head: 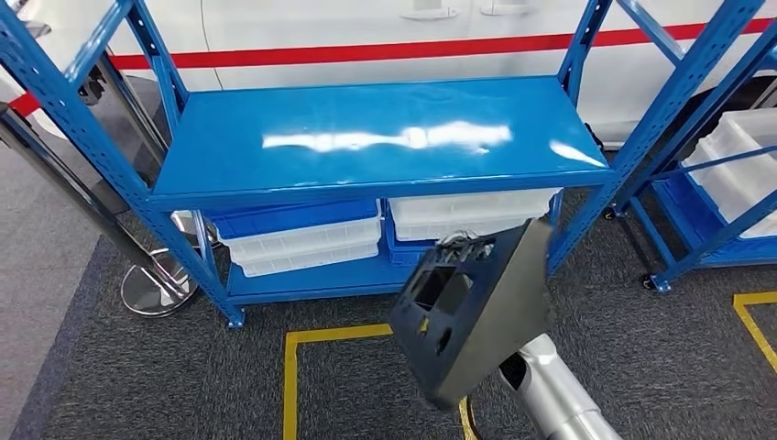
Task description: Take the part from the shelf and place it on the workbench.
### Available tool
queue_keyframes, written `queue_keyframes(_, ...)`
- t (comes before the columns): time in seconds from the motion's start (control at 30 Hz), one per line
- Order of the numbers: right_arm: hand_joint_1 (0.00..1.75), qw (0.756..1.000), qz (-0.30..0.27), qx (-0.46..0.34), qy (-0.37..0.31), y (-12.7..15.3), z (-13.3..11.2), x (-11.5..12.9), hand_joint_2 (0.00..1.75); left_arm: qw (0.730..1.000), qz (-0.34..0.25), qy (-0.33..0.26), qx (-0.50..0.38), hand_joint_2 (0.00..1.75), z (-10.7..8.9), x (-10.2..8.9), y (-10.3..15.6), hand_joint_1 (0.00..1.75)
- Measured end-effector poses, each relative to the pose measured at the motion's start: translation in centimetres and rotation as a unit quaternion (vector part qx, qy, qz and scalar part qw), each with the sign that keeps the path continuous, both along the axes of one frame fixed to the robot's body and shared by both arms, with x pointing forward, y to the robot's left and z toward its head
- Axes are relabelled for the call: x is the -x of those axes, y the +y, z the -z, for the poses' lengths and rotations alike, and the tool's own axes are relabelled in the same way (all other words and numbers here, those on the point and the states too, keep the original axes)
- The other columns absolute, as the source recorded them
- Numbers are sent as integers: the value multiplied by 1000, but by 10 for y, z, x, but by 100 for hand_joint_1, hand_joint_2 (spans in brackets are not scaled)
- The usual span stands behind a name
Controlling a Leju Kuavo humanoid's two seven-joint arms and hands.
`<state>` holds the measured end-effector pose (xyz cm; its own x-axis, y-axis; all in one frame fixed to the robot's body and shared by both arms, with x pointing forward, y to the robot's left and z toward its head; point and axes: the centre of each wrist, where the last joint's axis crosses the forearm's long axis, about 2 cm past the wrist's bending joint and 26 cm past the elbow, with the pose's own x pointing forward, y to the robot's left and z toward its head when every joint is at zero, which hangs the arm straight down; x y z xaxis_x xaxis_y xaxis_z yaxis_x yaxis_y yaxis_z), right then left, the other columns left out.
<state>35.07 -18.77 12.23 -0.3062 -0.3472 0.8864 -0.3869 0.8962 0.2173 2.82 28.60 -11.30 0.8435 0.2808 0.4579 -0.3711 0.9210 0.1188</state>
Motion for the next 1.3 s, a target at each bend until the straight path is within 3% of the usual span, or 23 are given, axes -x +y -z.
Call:
queue_keyframes(0.13, 175, 998, 66, 18, -7, -22, 5, -1, 175, 1000, 1, 9, -5, 175, 0, 1, 0, 0)
queue_keyframes(0.63, 175, 987, 146, 63, -35, -53, 12, 4, 175, 1000, 11, 0, -7, 175, 0, -5, 3, 0)
queue_keyframes(1.3, 175, 977, 181, 83, -78, -58, -5, 8, 175, 1000, 15, 13, -7, 175, 0, 0, 4, 0)
